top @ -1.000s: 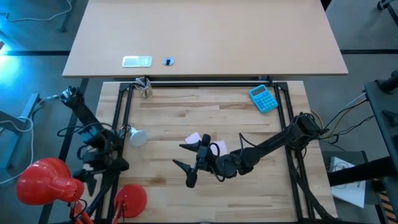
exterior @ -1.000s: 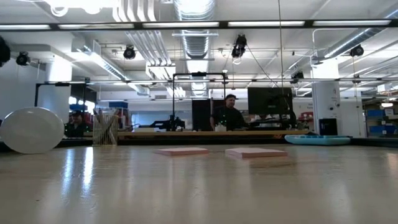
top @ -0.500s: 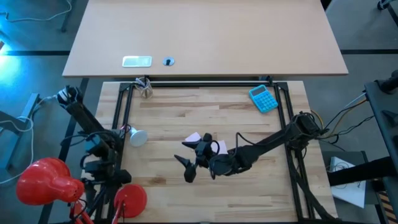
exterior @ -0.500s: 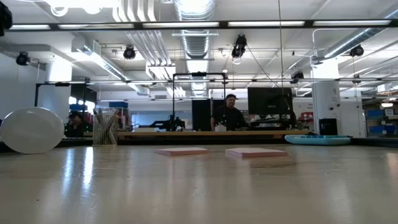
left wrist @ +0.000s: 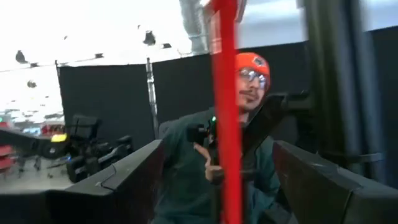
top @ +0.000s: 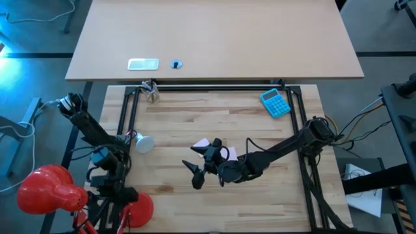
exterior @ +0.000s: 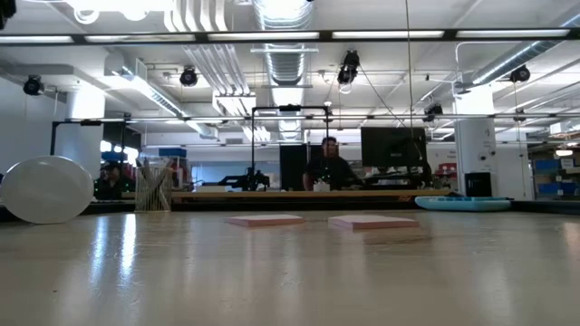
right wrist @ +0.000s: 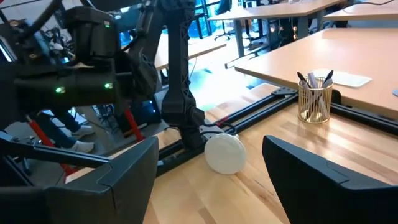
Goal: Screw lightbulb
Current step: Move the red lamp to the center of the table
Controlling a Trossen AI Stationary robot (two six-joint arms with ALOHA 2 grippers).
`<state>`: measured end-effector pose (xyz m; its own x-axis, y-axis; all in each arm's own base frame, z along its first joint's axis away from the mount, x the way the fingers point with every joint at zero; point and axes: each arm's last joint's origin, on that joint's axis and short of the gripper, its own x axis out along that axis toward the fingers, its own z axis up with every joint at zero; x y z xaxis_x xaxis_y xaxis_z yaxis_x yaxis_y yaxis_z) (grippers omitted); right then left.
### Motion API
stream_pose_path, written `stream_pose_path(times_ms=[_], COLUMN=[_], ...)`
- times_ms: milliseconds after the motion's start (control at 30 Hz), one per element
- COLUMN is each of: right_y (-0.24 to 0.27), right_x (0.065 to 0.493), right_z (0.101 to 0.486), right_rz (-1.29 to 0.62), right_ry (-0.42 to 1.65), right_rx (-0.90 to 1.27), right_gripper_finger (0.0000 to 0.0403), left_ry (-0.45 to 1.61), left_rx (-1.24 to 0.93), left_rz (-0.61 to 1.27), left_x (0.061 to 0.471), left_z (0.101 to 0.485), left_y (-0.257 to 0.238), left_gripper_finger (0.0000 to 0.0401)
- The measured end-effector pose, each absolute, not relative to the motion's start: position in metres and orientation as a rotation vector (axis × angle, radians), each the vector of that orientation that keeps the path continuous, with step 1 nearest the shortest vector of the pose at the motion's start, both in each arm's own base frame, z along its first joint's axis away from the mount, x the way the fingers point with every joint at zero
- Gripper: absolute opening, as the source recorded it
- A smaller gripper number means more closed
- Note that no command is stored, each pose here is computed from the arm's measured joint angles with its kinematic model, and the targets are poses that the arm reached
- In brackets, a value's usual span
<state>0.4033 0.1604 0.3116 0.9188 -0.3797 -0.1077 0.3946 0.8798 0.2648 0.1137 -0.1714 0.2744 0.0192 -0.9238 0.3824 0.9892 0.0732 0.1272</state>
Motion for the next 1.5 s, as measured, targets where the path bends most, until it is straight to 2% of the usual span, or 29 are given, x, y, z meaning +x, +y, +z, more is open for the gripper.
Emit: stream_pose_path(times_ms=[700,1500], right_y=[0.162,0.168], right_x=[0.401,0.399], right_z=[0.303,0.303], right_rz=[-0.416,-0.402], right_ry=[0.116,0.119], right_rx=[0.313,0.305], right_gripper_finger=[0.0289,0.0270], left_ry=[-0.415,-0.449], left_rx=[-0.221,-0.306], left_rz=[-1.600,-1.597], left_x=[0.130,0.130], left_z=[0.284,0.283], left_y=[-0.212,-0.217], left_gripper_finger=[0.0304,0.0304])
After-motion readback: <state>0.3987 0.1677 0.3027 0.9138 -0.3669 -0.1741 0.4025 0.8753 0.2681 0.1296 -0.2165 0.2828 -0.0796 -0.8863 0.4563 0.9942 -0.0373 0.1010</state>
